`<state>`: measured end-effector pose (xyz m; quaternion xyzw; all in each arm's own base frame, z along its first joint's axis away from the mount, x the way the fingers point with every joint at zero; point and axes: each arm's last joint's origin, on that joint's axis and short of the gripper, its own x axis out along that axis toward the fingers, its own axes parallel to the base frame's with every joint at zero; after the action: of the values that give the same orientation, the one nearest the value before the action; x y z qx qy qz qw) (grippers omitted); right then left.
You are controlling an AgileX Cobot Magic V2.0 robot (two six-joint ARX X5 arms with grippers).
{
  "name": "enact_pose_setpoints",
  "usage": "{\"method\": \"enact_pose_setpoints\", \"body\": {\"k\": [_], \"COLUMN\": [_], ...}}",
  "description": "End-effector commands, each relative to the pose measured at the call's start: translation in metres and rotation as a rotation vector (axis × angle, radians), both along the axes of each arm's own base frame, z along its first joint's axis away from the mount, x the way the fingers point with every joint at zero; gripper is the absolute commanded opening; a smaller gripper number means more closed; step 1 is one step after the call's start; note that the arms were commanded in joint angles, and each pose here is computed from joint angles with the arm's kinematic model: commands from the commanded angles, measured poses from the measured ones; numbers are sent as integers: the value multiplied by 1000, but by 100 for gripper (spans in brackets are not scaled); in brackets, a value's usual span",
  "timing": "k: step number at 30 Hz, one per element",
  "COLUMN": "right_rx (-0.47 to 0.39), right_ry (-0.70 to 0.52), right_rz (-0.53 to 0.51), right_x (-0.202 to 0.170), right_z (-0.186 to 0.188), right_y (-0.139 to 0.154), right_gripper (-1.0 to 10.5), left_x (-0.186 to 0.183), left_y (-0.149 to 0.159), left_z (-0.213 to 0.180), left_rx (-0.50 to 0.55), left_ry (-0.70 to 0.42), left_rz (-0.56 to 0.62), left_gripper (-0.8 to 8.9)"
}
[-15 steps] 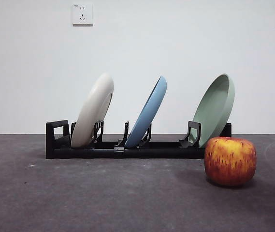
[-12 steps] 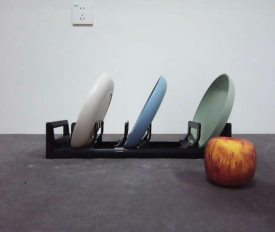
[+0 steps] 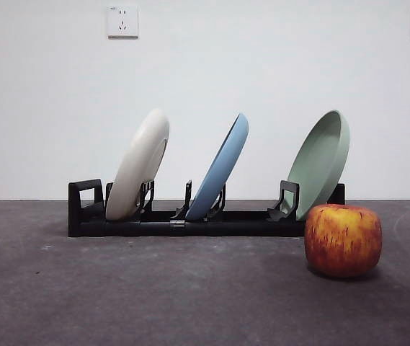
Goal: Take the yellow plate from the plate rack,put the plate on the table,take the apple from the table,put the apple in the plate
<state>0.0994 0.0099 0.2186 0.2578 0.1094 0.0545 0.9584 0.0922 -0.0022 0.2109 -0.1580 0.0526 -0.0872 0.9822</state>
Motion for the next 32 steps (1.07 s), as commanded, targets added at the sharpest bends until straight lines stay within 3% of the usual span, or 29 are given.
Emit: {"method": "enact_pose_setpoints", "body": {"k": [1, 6, 14, 22, 24, 26, 27, 30, 32], "right_rx": [-62, -127, -248, -227, -214, -212, -211, -209, -208], "right_ry": [-5, 35, 148, 240, 252, 269, 273, 295, 301], "right_rz": [58, 157, 336, 523, 545, 548, 551, 561, 562], "right_x": [8, 27, 69, 104, 110, 116, 117, 122, 122], "right_z": [22, 55, 88, 95, 94, 93, 92, 88, 87], "right_y": [2, 6, 12, 19, 20, 21, 22, 24, 24], "right_gripper": [-12, -12, -12, 3, 11, 12, 29, 327, 346], "left_x": [5, 25, 86, 146, 160, 173, 179, 205, 223], "left_y": [0, 0, -6, -9, -12, -17, -20, -35, -48], "left_z": [17, 48, 82, 98, 103, 109, 112, 128, 137], "left_rx": [-7, -8, -74, -99, -98, -94, -91, -76, -49], "left_ry": [15, 74, 249, 359, 364, 363, 362, 357, 370], "left_rz": [-1, -67, -390, -486, -499, -518, -525, -561, -567], "left_gripper": [-8, -8, -8, 1, 28, 156, 209, 252, 252]}}
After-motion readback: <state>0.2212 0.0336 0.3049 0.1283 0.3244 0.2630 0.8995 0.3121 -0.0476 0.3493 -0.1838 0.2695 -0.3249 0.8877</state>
